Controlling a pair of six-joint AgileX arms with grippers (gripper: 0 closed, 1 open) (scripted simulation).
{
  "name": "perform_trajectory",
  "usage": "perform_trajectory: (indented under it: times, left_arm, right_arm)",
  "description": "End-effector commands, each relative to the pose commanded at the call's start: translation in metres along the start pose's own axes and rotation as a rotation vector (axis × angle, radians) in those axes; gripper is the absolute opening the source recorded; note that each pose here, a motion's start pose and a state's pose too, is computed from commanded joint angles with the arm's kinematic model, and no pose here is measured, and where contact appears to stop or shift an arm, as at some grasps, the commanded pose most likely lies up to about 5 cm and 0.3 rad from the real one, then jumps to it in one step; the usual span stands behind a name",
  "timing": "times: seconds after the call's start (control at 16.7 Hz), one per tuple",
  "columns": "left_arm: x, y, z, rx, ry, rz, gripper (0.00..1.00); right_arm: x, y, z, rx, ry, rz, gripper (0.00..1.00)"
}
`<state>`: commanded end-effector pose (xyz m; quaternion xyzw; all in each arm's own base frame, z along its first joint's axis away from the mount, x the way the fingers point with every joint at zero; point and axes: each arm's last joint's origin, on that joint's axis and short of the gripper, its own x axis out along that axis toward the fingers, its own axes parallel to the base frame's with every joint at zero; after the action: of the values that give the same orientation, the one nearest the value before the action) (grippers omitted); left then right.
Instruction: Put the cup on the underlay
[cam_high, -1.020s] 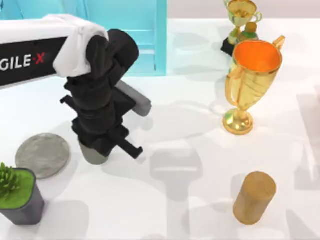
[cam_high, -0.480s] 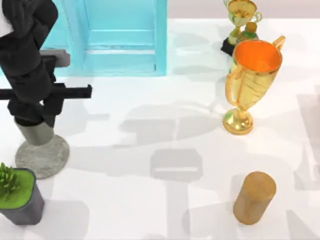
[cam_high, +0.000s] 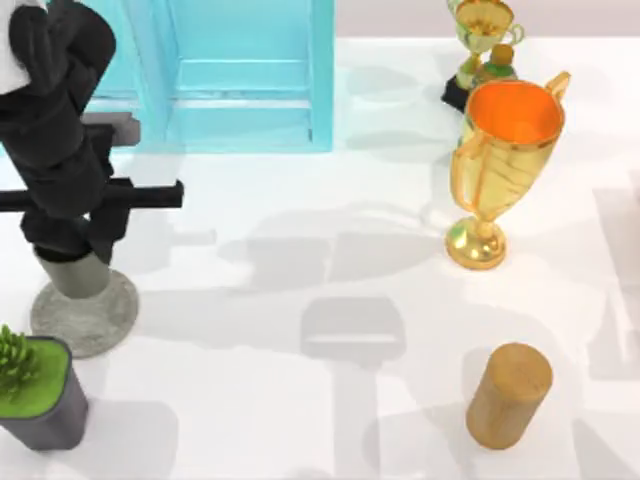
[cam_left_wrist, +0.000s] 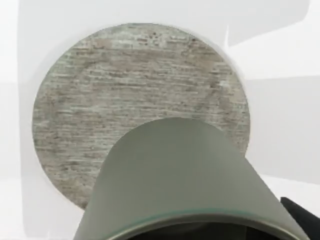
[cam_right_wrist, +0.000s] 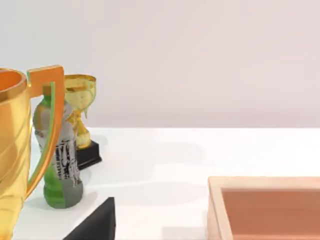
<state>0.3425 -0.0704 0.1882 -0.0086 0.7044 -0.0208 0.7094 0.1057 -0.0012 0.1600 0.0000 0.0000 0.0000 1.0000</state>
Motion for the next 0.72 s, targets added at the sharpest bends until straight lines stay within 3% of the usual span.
perform_trajectory:
  times: [0.24,0.54,0.72]
  left_arm:
    - [0.038,0.004,-0.001,0.008,-0.005,0.001,0.0]
    - [0.043,0.006,-0.002,0.003,-0.002,0.001,0.0]
    - [0.043,0.006,-0.002,0.003,-0.002,0.001,0.23]
  right_arm:
    - [0.0,0.0,0.0,0.0,0.0,0.0,1.0]
    - [0.0,0.0,0.0,0.0,0.0,0.0,1.0]
    - [0.0,0.0,0.0,0.0,0.0,0.0,1.0]
